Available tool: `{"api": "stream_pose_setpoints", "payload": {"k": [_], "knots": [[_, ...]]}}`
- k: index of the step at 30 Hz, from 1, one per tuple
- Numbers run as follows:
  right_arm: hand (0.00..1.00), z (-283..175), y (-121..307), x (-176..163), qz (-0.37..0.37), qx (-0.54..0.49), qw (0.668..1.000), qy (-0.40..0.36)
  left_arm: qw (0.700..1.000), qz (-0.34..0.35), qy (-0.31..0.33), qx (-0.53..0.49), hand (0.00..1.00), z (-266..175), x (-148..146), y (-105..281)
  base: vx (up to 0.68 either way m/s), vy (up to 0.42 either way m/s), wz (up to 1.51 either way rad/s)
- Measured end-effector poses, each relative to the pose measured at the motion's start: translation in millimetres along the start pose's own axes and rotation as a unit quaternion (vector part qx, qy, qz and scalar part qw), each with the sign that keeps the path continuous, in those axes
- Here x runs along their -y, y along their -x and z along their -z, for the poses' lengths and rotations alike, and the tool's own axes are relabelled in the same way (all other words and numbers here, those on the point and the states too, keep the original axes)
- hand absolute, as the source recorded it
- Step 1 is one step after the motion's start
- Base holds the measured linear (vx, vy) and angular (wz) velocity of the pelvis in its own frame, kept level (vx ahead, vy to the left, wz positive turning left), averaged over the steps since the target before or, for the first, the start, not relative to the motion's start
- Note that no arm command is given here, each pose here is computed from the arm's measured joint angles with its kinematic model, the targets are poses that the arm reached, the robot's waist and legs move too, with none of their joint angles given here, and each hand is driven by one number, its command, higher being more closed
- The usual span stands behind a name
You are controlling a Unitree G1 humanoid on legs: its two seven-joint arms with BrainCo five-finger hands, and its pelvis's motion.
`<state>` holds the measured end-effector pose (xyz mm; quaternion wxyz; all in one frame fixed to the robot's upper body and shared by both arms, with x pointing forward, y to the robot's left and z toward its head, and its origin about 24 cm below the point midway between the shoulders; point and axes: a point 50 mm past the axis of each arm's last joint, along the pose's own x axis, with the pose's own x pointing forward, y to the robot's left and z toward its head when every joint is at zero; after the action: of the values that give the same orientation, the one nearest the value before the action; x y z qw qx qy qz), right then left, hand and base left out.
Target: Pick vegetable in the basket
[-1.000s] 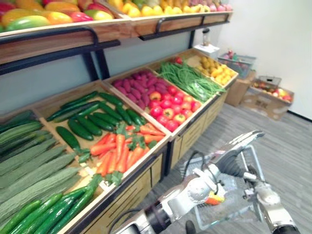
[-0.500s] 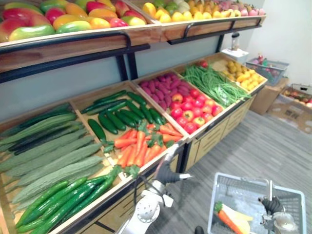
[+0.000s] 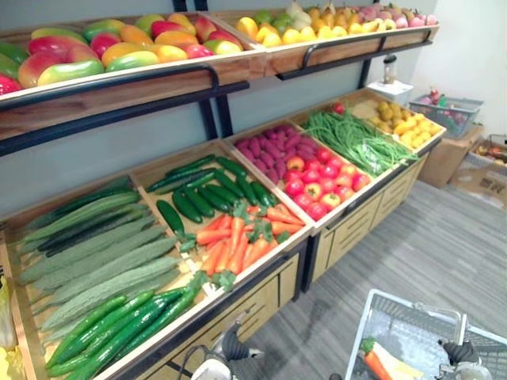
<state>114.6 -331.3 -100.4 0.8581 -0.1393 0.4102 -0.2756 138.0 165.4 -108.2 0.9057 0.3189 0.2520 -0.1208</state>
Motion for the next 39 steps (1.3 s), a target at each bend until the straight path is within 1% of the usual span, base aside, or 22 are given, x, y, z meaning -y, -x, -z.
{"api": "stream_pose_setpoints", "payload": {"k": [8,11,16,20,21,22,24,27,30,33,35,37,39], "knots": [[1.0,4.0,-1.6,3.6,0.026,-0.017,0.999,-0.016,0.999,-0.005,0.007,0.04,0.0,-14.9,-1.8,-1.8,0.01,-0.002,0.04],[1.0,2.8,-2.7,2.6,0.025,-0.018,0.999,-0.019,0.998,0.004,0.002,0.055,0.0,-20.4,-0.5,-1.6,0.01,-0.008,0.04],[1.0,-6.7,-6.5,4.6,0.036,-0.01,0.998,-0.049,0.993,0.03,-0.013,0.112,0.0,-40.5,3.6,-1.3,-0.07,0.036,-0.03],[1.0,-20.4,-6.7,-7.7,0.027,0.019,0.997,-0.072,0.988,0.041,-0.041,0.142,0.0,-46.9,-0.9,-1.5,-0.25,0.136,-0.75],[1.0,-34.3,-7.7,-20.2,0.017,0.038,0.996,-0.081,0.988,0.041,-0.042,0.14,0.0,-45.5,-1.7,-1.0,-0.36,0.096,-1.44],[1.0,-39.0,-7.6,-22.3,0.016,0.047,0.996,-0.076,0.988,0.039,-0.043,0.143,0.0,-47.0,-3.3,-1.7,-0.3,0.063,-1.32],[1.0,-45.4,-9.0,-22.1,0.02,0.053,0.995,-0.087,0.987,0.029,-0.037,0.153,0.0,-51.8,-7.4,-1.1,-0.29,0.164,-1.07],[1.0,-59.1,-10.7,-27.5,0.009,0.072,0.995,-0.075,0.987,0.03,-0.013,0.154,0.0,-52.8,-4.8,3.4,-0.19,0.128,-1.18],[1.0,-66.2,-10.5,-36.2,-0.006,0.081,0.995,-0.064,0.989,0.024,-0.011,0.146,0.0,-49.1,-7.4,4.0,-0.17,-0.086,-1.03],[1.0,-60.2,-10.1,-32.9,-0.002,0.074,0.996,-0.057,0.99,0.003,0.008,0.139,0.0,-48.3,-14.8,1.8,-0.15,-0.246,-0.81],[1.0,-65.8,-11.4,-29.6,0.0,0.085,0.995,-0.046,0.989,-0.012,0.032,0.142,0.0,-53.6,-15.1,-0.3,-0.19,-0.353,-1.25],[1.0,-67.1,-11.8,-28.1,0.001,0.088,0.995,-0.035,0.988,-0.02,0.038,0.145,0.0,-57.1,-15.7,-2.4,-0.12,-0.288,-0.96],[1.0,-47.4,-8.6,-23.5,0.011,0.066,0.997,-0.025,0.988,-0.021,0.045,0.144,0.0,-57.8,-12.3,-2.0,-0.07,-0.232,-0.3]]}}
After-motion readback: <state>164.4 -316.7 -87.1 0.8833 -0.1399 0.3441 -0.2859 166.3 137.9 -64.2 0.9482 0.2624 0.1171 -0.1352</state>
